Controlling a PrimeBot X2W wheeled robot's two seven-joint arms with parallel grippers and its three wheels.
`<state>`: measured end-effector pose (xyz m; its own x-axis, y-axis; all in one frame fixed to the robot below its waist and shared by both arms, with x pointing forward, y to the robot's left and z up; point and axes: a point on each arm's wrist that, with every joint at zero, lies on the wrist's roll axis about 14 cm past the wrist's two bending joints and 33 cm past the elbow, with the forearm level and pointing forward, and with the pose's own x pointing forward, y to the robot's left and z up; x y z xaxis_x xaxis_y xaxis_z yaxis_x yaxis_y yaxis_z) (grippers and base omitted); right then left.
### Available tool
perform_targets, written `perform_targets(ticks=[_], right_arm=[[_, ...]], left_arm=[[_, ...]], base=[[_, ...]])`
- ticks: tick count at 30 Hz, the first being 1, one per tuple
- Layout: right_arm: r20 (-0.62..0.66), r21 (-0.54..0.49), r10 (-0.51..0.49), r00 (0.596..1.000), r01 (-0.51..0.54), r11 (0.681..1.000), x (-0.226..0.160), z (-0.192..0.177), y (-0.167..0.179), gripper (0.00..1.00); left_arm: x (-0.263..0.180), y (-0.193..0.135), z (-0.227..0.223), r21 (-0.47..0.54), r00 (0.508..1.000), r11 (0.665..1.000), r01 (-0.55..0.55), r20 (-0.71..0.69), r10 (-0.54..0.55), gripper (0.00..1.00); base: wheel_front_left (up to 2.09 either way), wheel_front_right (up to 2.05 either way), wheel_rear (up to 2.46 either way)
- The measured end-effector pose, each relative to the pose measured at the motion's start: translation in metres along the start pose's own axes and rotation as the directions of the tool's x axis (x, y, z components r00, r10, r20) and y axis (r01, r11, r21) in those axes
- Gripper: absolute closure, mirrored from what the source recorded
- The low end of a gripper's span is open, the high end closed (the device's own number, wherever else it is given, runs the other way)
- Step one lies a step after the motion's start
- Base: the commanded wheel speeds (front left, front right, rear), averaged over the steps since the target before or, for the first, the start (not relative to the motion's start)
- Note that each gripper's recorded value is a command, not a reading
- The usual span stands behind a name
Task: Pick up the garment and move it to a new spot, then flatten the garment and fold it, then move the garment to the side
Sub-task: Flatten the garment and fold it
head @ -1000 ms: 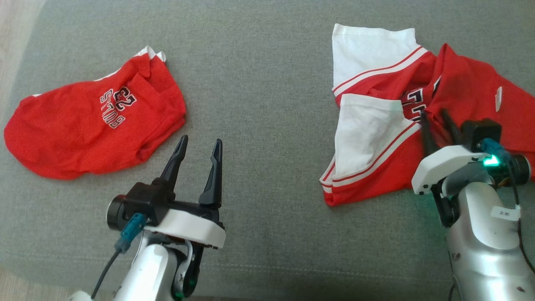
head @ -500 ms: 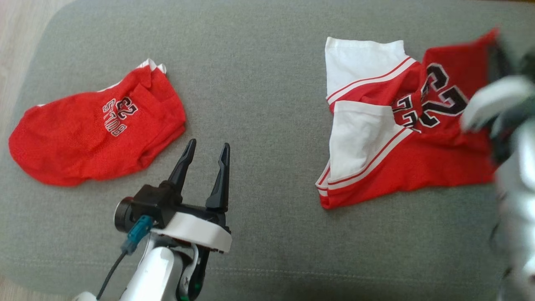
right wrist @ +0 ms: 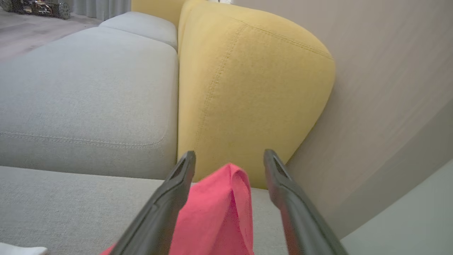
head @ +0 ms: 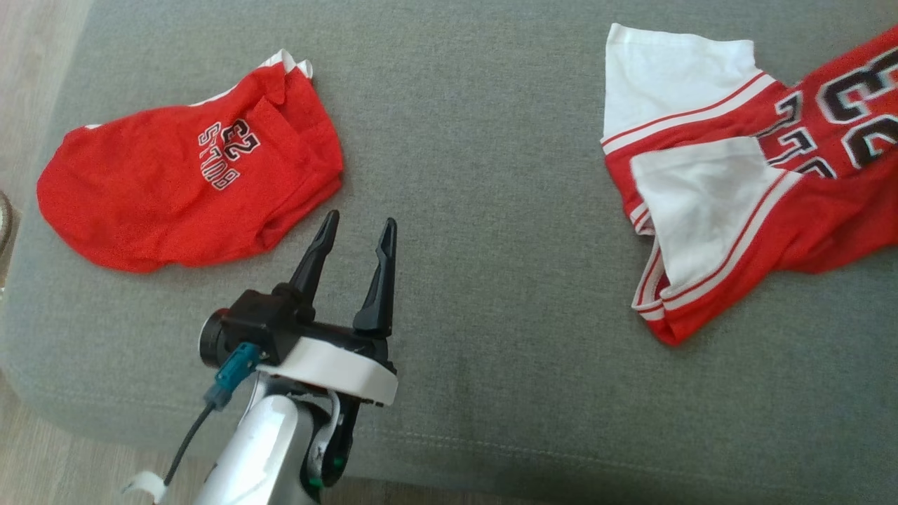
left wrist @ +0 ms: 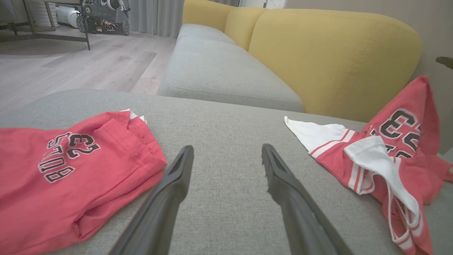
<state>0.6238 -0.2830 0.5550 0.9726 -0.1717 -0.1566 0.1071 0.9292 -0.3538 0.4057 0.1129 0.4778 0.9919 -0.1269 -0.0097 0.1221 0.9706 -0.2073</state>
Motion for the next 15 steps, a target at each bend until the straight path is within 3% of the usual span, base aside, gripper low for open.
perform_targets(ticks=[7,15], right_arm=[[0.057,0.036,0.064,0.996,-0.066,0.997,-0.016,-0.001,0.031,0.0],[0.156,0.151,0.129,0.979,-0.153,0.977,-0.072,-0.009,0.064,0.0]], left_arm=[[0.002,-0.007,0.007,-0.003,1.0,1.0,0.021,0.021,-0.021,0.0],[-0.004,-0.029,0.024,-0.001,0.995,0.997,0.077,0.069,-0.077,0.0]], base=[[0.0,0.0,0.0],[0.0,0.0,0.0]])
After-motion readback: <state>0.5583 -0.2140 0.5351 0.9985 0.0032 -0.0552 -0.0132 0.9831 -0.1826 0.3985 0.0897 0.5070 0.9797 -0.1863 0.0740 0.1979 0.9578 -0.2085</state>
